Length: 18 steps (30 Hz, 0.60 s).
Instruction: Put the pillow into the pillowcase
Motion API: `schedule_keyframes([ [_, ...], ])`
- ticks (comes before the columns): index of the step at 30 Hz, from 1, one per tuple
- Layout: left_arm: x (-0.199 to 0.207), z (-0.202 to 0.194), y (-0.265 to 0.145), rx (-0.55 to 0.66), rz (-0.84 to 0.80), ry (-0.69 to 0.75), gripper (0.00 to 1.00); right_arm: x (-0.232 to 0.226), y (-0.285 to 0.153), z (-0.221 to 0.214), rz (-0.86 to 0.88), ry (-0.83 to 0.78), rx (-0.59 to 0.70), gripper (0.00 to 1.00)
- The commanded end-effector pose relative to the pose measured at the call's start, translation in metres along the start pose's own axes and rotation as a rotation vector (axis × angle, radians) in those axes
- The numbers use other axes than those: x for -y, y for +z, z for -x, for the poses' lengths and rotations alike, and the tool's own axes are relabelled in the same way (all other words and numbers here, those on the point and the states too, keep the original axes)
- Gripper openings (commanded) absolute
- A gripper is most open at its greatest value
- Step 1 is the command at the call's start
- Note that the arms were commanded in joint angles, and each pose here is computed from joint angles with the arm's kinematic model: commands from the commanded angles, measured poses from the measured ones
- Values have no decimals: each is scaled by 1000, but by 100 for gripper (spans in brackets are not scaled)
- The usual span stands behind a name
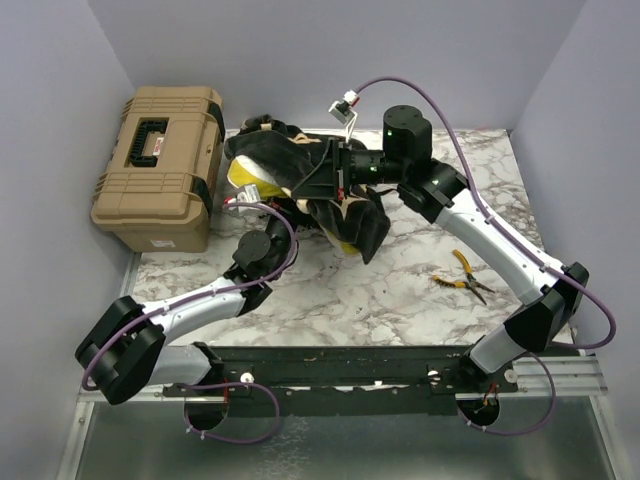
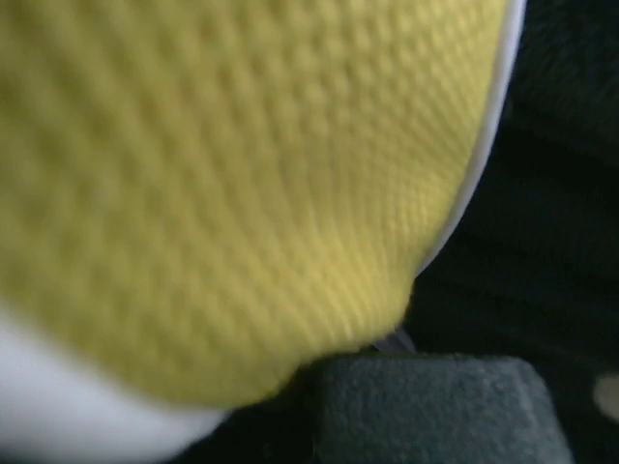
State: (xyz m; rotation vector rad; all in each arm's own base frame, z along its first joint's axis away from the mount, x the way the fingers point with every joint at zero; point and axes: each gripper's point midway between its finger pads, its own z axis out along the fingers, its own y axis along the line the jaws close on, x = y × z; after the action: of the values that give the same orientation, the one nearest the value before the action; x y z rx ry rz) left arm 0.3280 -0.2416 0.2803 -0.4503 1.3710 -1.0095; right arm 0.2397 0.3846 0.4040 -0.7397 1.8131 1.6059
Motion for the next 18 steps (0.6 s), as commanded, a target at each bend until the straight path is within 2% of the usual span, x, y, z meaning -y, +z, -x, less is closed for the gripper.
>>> schedule_keyframes([
  [1,12,20,24,106,-4,26,0,-110,-5,-10,314,-59,-83,0],
  [5,15,10,39,99,-11,23,0,-141,-6,-5,373,-71,-64,0],
  [12,-28,26,38,214,144,19,0,-200,-44,26,420,-147,86,0],
  [18,-43,18,49,171,191,58,0,-236,-68,35,524,-191,133,0],
])
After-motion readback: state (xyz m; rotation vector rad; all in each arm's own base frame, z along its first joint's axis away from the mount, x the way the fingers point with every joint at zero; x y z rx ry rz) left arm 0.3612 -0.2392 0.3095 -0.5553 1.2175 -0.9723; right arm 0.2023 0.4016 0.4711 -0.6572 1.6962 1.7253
